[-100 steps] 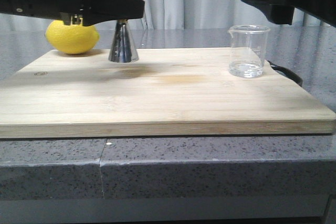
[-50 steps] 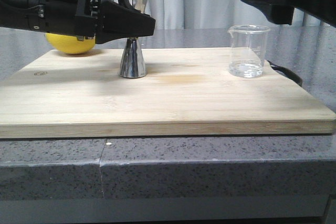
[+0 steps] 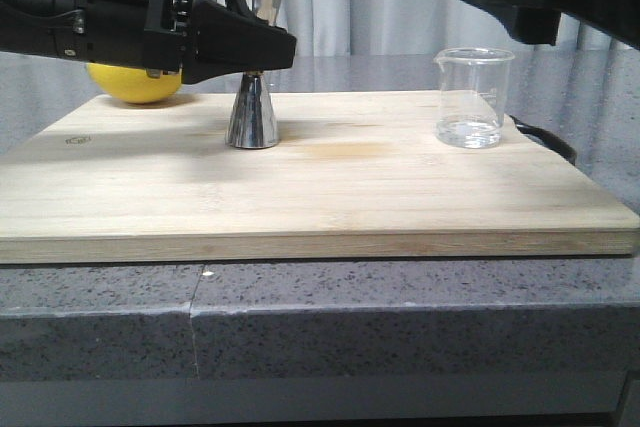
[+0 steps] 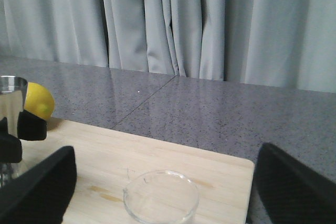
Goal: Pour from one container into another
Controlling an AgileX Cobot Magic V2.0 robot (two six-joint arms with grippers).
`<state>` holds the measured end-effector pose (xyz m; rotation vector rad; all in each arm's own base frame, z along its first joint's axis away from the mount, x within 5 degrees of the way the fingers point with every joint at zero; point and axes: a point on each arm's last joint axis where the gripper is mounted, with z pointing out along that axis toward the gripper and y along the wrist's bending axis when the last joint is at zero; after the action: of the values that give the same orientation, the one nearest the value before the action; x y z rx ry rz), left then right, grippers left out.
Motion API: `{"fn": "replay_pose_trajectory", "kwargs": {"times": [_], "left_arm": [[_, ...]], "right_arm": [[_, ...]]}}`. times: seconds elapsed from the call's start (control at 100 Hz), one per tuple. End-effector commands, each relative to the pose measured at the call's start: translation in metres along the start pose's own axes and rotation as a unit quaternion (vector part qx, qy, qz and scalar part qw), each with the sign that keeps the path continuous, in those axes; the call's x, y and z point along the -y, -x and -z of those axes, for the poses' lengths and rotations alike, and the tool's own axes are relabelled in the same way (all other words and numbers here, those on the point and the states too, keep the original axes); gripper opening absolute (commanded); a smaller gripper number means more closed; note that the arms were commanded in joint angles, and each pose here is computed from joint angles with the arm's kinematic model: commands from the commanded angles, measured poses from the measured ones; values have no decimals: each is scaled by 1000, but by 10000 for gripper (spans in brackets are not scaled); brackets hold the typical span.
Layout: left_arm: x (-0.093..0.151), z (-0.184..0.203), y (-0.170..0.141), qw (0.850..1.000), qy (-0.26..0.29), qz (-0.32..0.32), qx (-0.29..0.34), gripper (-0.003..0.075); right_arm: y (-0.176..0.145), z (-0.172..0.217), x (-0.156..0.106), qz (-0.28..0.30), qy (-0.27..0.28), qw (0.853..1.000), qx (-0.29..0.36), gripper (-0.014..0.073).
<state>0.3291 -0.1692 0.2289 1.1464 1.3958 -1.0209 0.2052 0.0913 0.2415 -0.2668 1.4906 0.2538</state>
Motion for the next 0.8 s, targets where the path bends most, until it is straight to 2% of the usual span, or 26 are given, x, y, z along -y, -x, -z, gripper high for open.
{"fn": "replay_pose_trajectory", "kwargs": {"times": [0.0, 0.22, 0.29, 0.41, 0.57, 0.69, 0.79], "left_arm": [[8, 2, 36, 996, -27, -22, 83, 232], [8, 2, 35, 996, -25, -22, 82, 438], [7, 3, 35, 997, -22, -21, 77, 482], [4, 9, 35, 998, -15, -3, 68, 494], [2, 27, 41, 1000, 15, 14, 3, 495], [11, 42, 50, 998, 15, 27, -55, 495], [23, 54, 59, 992, 20, 23, -118, 495]], "right_arm": [[17, 0, 0, 2, 1, 999, 54, 625], [19, 3, -1, -3, 9, 1000, 11, 625], [26, 4, -1, -10, 14, 1000, -9, 625], [45, 9, -1, -14, 26, 998, -52, 625], [79, 21, 8, -11, 31, 990, -138, 625], [103, 33, 21, -7, 15, 978, -207, 625], [119, 44, 29, -3, 2, 963, -270, 625]]}}
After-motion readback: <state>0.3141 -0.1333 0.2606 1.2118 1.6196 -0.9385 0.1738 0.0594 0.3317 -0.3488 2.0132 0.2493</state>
